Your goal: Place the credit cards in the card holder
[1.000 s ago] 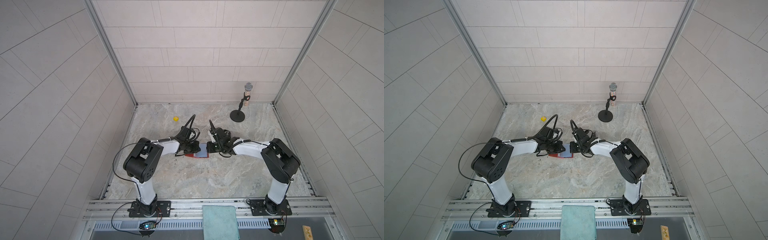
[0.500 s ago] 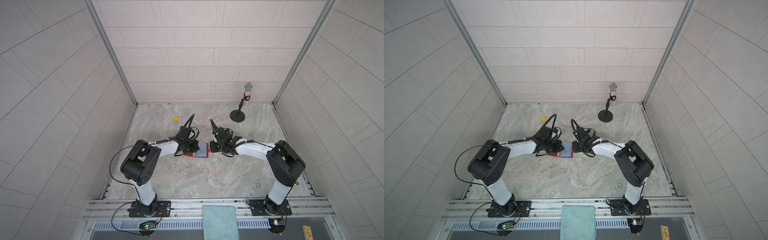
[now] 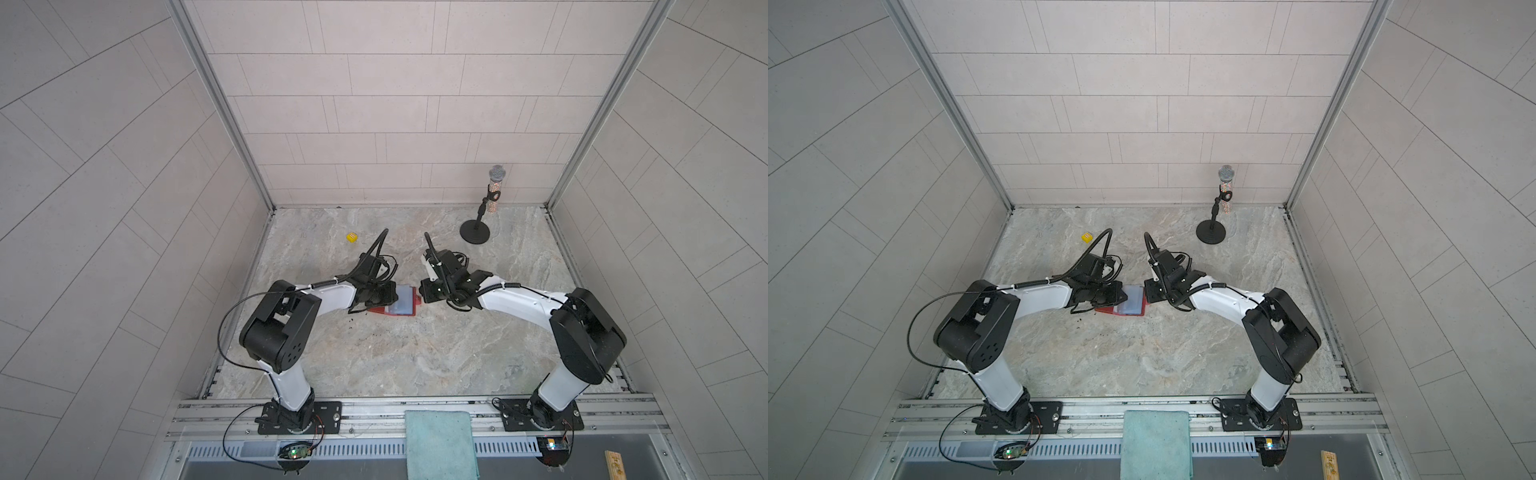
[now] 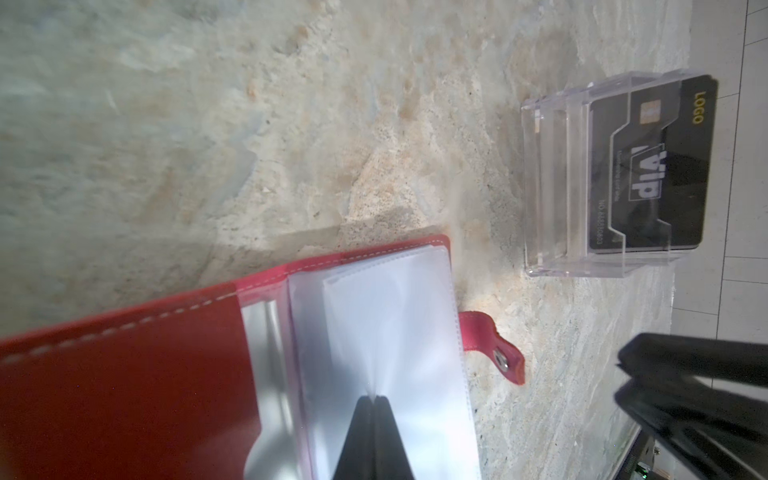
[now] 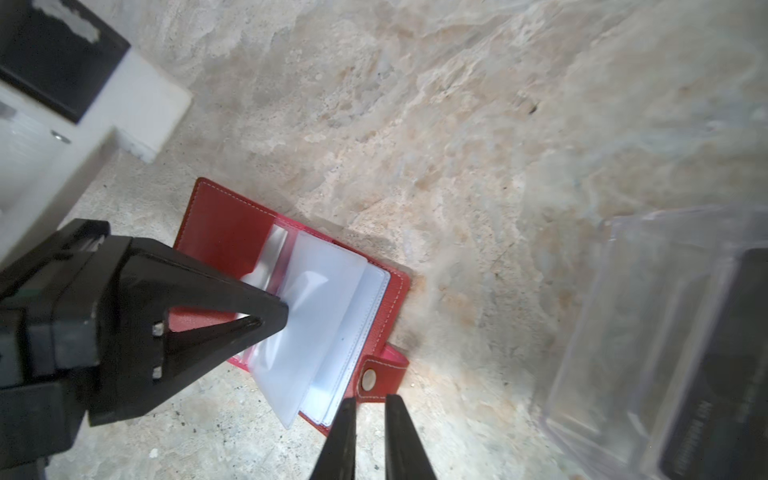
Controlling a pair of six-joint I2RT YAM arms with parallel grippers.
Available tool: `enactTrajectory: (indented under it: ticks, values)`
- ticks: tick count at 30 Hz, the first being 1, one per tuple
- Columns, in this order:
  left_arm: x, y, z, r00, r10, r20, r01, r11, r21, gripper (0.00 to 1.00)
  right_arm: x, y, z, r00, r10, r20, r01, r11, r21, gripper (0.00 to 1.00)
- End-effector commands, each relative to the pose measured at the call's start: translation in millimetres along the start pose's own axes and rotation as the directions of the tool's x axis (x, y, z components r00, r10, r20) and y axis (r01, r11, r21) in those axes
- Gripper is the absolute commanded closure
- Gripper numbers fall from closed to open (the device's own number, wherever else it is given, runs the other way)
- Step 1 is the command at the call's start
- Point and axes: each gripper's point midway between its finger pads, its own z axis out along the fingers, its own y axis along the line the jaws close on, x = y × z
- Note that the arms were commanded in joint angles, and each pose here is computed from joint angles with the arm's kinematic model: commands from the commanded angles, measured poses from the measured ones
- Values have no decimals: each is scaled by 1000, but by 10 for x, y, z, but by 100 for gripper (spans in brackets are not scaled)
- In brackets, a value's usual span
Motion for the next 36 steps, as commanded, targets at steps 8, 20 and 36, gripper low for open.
enactTrajectory:
  ticks: [8, 20, 36]
  values:
    - [-47, -63, -85, 999, 6, 46, -6, 1000, 14, 100, 185, 220, 291, 994, 0, -106, -13, 992, -123, 95]
    - [-49, -98, -107, 998, 8, 58, -10, 999, 35, 100, 216, 211, 426, 991, 19, -129, -32, 994, -100, 95]
    - [-51, -121, -148, 997, 10, 72, -14, 999, 45, 83, 100, 428, 545, 993, 62, -101, -83, 972, -218, 86]
